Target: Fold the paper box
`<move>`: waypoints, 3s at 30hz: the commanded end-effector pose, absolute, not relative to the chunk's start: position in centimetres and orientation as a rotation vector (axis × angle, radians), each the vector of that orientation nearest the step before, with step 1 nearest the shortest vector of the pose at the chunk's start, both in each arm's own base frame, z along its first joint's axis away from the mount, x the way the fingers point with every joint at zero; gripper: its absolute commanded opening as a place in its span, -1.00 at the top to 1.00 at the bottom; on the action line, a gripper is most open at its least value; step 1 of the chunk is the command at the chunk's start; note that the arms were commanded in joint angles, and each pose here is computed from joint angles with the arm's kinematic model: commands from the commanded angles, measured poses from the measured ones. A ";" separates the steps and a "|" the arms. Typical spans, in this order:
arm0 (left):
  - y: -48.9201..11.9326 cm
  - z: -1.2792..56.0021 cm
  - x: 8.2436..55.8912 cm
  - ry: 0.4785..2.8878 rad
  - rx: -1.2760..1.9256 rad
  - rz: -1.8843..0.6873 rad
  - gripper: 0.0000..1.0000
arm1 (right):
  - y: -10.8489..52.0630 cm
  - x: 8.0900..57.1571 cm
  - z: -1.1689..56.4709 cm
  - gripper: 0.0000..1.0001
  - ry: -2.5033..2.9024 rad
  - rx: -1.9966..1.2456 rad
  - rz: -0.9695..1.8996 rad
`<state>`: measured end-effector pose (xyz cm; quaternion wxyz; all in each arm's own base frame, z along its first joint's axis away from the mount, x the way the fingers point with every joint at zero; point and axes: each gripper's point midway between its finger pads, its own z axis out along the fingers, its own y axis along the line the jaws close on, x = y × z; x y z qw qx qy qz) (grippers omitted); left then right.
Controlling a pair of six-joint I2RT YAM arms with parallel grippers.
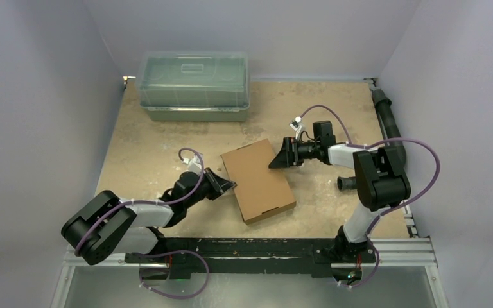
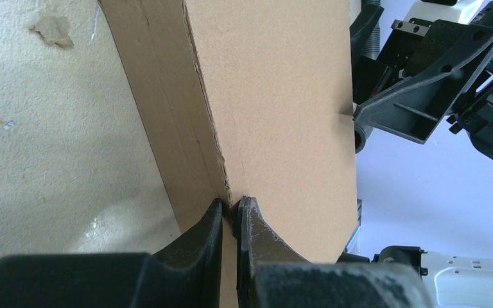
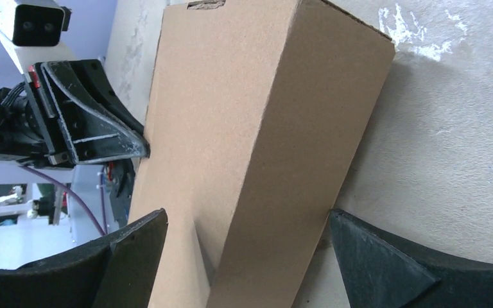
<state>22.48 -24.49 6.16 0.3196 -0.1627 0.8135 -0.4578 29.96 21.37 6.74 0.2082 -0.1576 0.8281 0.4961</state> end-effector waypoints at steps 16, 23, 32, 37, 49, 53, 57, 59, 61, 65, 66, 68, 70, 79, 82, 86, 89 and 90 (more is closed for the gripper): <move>-23.4 3.8 20.7 2.232 -0.386 -1.136 1.00 | 23.6 28.1 7.6 -0.67 2.244 -0.475 1.633; -23.6 4.2 20.8 2.215 -0.374 -1.157 1.00 | 23.8 28.4 7.4 -0.82 2.263 -0.454 1.612; -23.0 3.3 20.0 2.238 -0.385 -1.145 1.00 | 22.9 29.4 4.4 -0.98 2.377 -0.422 1.448; -22.5 2.9 19.6 2.246 -0.393 -1.136 1.00 | 22.7 29.5 4.3 -0.98 2.385 -0.438 1.421; -21.5 2.9 19.3 2.239 -0.407 -1.128 1.00 | 23.0 28.9 5.7 -0.98 2.313 -0.548 1.474; -21.6 2.8 19.4 2.240 -0.405 -1.132 1.00 | 24.1 27.5 5.8 -0.98 2.305 -0.550 1.576; -21.7 2.7 19.3 2.244 -0.405 -1.135 1.00 | 25.1 26.5 5.7 -0.98 2.306 -0.575 1.638; -21.7 2.7 19.2 2.245 -0.403 -1.136 1.00 | 25.3 26.3 5.7 -0.98 2.307 -0.578 1.652; -21.6 2.7 19.2 2.246 -0.402 -1.135 1.00 | 25.3 26.4 5.6 -0.94 2.305 -0.577 1.656; -21.7 2.8 19.3 2.243 -0.399 -1.136 1.00 | 25.4 26.4 6.3 -0.81 2.273 -0.602 1.669; -21.8 3.0 19.4 2.240 -0.396 -1.140 1.00 | 25.4 26.4 6.4 -0.77 2.263 -0.608 1.671; -21.9 3.2 19.5 2.238 -0.393 -1.145 1.00 | 25.5 26.5 6.9 -0.67 2.244 -0.624 1.679; -22.0 3.4 19.6 2.233 -0.393 -1.154 1.00 | 25.5 26.6 7.4 -0.60 2.226 -0.638 1.676; -22.9 6.9 20.4 2.183 -0.352 -1.198 -0.11 | 24.9 28.3 8.7 -0.35 2.185 -0.712 1.524; -22.9 7.8 20.5 2.180 -0.325 -1.184 -0.35 | 24.3 28.9 9.3 -0.31 2.163 -0.706 1.499; -22.6 8.6 20.5 2.177 -0.306 -1.158 -0.47 | 22.9 29.8 10.6 -0.25 2.136 -0.678 1.479; -22.5 9.6 20.4 2.151 -0.292 -1.163 -0.50 | 22.0 30.5 11.5 -0.23 2.109 -0.682 1.431; -22.5 10.0 20.5 2.142 -0.285 -1.167 -0.51 | 21.6 30.8 11.6 -0.22 2.111 -0.690 1.393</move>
